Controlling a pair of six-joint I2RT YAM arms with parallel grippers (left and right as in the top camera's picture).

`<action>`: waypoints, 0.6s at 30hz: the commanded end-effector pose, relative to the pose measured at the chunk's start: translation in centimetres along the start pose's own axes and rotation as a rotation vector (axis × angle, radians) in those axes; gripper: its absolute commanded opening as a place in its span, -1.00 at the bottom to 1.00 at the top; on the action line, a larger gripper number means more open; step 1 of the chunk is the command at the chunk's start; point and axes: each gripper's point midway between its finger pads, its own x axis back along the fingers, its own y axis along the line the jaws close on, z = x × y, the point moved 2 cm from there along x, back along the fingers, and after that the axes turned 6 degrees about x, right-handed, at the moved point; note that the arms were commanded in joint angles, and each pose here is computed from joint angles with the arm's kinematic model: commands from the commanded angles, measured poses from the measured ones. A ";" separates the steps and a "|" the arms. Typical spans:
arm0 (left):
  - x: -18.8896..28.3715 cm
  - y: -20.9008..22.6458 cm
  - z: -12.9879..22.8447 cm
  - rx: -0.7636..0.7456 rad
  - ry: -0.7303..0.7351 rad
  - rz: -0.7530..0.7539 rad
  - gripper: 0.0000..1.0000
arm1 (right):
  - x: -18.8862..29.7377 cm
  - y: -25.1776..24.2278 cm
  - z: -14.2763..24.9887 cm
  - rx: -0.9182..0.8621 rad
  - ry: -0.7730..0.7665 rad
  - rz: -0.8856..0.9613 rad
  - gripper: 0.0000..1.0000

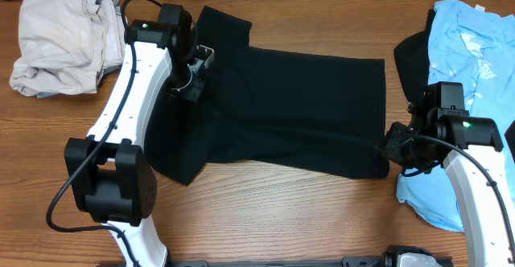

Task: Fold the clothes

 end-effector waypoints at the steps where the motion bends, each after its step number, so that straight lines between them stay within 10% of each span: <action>1: 2.1 0.0 -0.9 0.068 -0.042 -0.002 -0.11 | 0.1 -0.2 -0.1 0.000 -0.007 0.010 -0.92; 18: 11.4 5.2 5.6 0.683 -0.021 -0.095 -0.23 | 0.1 -0.1 -0.6 0.028 -0.031 0.004 -0.92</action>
